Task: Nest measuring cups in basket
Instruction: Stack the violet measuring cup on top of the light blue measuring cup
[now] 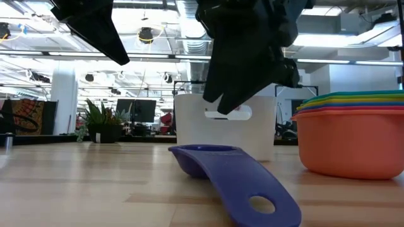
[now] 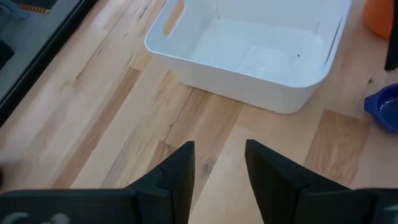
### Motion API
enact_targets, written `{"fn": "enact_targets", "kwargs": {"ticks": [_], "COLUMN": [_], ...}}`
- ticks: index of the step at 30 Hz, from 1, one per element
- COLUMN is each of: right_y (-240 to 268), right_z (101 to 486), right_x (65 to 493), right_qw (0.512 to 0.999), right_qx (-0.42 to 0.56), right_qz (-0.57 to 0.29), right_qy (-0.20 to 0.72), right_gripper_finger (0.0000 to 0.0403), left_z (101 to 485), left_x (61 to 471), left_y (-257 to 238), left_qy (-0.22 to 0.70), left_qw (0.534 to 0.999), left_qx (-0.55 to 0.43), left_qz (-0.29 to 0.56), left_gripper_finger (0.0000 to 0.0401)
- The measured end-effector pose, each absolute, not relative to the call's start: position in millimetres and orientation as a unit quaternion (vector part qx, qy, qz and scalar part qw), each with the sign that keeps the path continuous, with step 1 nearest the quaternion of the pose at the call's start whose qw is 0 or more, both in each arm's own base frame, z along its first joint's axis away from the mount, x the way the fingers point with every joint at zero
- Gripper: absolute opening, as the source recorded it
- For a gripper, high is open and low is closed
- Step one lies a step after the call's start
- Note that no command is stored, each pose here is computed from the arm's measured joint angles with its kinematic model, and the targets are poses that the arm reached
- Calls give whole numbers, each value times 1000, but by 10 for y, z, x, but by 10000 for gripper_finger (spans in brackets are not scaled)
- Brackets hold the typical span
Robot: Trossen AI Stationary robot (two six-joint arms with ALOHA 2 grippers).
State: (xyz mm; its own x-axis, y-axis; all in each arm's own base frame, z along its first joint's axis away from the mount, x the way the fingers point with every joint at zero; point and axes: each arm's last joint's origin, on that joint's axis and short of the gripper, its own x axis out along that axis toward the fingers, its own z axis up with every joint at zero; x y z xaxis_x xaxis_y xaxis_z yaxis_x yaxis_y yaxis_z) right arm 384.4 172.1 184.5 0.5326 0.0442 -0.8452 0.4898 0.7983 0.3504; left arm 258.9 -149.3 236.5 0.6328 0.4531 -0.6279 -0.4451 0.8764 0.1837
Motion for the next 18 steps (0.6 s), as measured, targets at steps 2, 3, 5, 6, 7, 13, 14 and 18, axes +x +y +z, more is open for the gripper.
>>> {"fn": "enact_targets", "kwargs": {"ticks": [2, 3, 5, 6, 7, 13, 14, 18], "right_y": [1725, 1721, 1720, 1730, 1723, 1672, 1664, 1635], "right_z": [1775, 1748, 1720, 1700, 1678, 1585, 1578, 1581], "right_x": [3868, 3861, 3861, 3887, 3887, 3893, 3883, 3892], "right_qw": [825, 821, 819, 820, 818, 810, 809, 817], "right_qx": [288, 285, 284, 287, 285, 273, 265, 237], "right_qz": [-138, -141, -144, -140, -143, -152, -151, -136], "right_qy": [467, 474, 477, 475, 479, 496, 502, 508], "right_gripper_finger": [151, 151, 150, 150, 151, 159, 160, 161], "left_z": [2365, 2365, 2365, 2364, 2364, 2364, 2363, 2363], "left_x": [2590, 2590, 2588, 2588, 2588, 2586, 2585, 2585], "left_y": [-1493, -1493, -1492, -1492, -1492, -1491, -1490, -1490], "left_qy": [349, 349, 349, 349, 349, 350, 350, 350], "left_qw": [904, 904, 903, 903, 903, 903, 903, 903], "left_qx": [6, 6, 6, 7, 7, 7, 8, 8], "left_qz": [249, 249, 249, 249, 249, 250, 250, 250], "left_gripper_finger": [132, 132, 132, 132, 132, 132, 132, 132]}}
